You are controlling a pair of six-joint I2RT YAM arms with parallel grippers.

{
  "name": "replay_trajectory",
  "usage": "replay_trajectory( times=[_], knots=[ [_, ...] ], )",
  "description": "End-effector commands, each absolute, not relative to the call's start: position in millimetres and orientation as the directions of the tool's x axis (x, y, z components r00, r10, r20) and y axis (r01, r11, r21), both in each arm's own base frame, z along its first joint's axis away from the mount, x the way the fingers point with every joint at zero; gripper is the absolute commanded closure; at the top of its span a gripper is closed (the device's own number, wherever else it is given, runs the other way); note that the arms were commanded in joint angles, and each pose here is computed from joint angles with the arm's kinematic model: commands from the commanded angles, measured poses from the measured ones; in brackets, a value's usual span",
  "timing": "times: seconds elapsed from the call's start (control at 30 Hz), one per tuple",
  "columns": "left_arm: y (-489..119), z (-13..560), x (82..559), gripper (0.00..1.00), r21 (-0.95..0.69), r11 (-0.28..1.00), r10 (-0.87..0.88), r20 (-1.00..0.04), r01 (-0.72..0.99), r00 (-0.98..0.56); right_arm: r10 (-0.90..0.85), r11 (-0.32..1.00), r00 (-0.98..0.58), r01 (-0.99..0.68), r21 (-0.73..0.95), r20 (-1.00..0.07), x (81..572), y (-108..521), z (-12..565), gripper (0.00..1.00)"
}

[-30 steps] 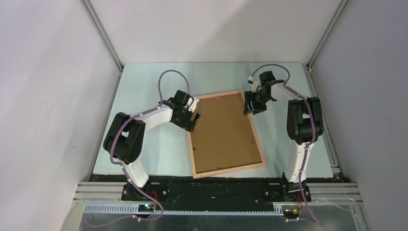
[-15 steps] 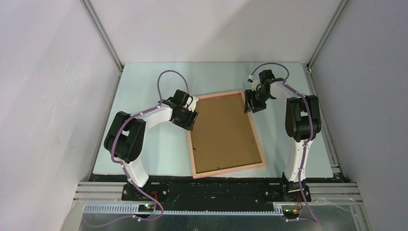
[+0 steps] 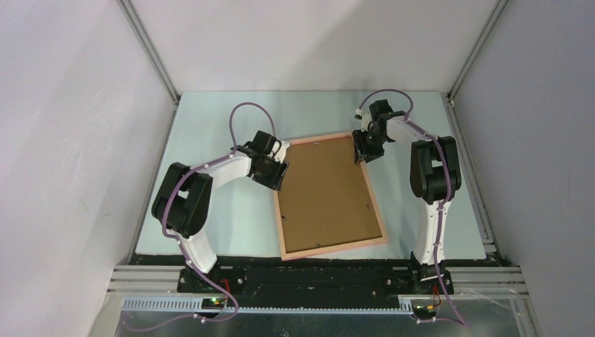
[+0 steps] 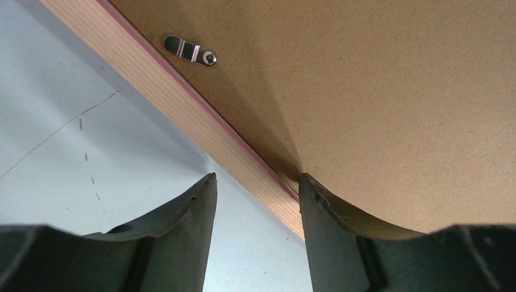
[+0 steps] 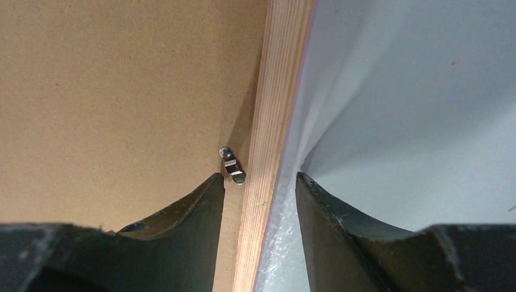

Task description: Put the photo into the frame

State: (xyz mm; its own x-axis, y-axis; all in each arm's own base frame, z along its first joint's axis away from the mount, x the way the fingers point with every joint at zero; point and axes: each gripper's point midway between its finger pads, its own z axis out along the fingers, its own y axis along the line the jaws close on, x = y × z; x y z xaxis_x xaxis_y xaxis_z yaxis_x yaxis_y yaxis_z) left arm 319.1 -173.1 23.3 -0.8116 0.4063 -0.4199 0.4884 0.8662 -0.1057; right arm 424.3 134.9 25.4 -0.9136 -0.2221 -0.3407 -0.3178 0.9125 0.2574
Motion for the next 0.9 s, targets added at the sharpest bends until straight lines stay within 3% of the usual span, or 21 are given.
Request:
replay_trajectory(
  times=[0.0,0.43,0.87],
  knots=[
    [-178,35,330,0.43,-0.114,0.866,0.392,-0.452,0.487,-0.801,-0.252,0.918,-0.901,-0.338,0.209,-0.352,432,133,26,0.50],
    [-177,35,329,0.43,-0.109,0.863,0.399,-0.454,0.494,-0.797,-0.240,0.923,-0.901,-0.327,0.202,-0.362,444,135,23,0.68],
    [-177,32,328,0.44,-0.111,0.859,0.406,-0.448,0.500,-0.796,-0.197,0.924,-0.907,-0.299,0.240,-0.373,453,133,27,0.68]
  ],
)
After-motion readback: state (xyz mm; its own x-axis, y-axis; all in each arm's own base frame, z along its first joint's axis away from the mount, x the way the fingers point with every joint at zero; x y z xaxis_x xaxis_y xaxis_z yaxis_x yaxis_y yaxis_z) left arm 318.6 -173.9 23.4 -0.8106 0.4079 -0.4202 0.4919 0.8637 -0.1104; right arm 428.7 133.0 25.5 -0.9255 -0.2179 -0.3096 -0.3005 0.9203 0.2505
